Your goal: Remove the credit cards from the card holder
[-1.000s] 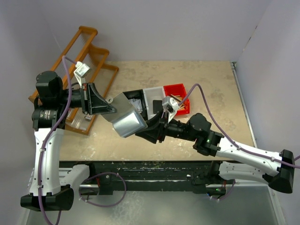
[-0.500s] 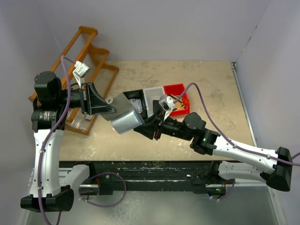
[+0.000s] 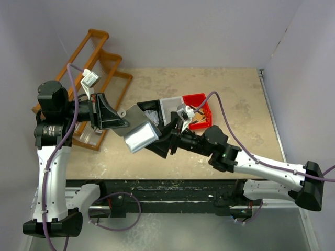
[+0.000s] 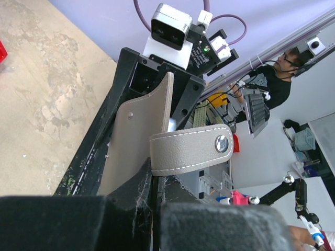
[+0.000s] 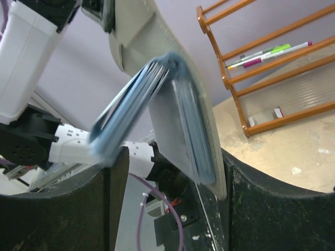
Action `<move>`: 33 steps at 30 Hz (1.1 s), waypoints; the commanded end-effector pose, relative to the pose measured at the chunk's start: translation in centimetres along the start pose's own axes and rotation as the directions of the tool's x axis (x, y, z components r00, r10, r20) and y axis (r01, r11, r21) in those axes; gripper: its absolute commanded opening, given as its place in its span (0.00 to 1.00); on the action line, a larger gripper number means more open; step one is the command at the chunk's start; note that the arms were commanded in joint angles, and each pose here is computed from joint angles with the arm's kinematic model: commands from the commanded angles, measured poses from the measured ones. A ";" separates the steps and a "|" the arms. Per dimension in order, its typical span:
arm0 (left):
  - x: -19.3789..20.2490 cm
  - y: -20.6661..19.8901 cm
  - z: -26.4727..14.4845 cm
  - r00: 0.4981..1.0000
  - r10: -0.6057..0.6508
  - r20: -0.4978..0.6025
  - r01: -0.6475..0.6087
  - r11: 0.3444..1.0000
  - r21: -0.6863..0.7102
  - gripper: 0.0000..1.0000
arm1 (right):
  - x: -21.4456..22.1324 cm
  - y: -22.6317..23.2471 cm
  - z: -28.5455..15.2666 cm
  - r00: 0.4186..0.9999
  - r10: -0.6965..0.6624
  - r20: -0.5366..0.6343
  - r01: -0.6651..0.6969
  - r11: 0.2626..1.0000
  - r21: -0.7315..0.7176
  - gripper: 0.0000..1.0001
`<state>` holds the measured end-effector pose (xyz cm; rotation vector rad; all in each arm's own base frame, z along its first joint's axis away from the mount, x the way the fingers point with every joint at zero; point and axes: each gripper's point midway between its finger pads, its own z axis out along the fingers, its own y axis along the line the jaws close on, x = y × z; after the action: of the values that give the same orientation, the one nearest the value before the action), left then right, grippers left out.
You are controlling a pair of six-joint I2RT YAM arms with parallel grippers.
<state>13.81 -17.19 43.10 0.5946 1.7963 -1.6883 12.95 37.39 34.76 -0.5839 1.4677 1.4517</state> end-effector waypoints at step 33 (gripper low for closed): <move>4.2 3.7 -1.2 0.825 0.552 -0.121 -0.565 0.813 -0.144 0.78 | -0.1 -5.4 1.3 0.930 0.259 -0.261 -0.059 0.806 0.588 0.00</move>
<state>14.09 -16.09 38.41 0.8996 1.6937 -1.2208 17.88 38.83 33.25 -0.3675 2.0229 1.1034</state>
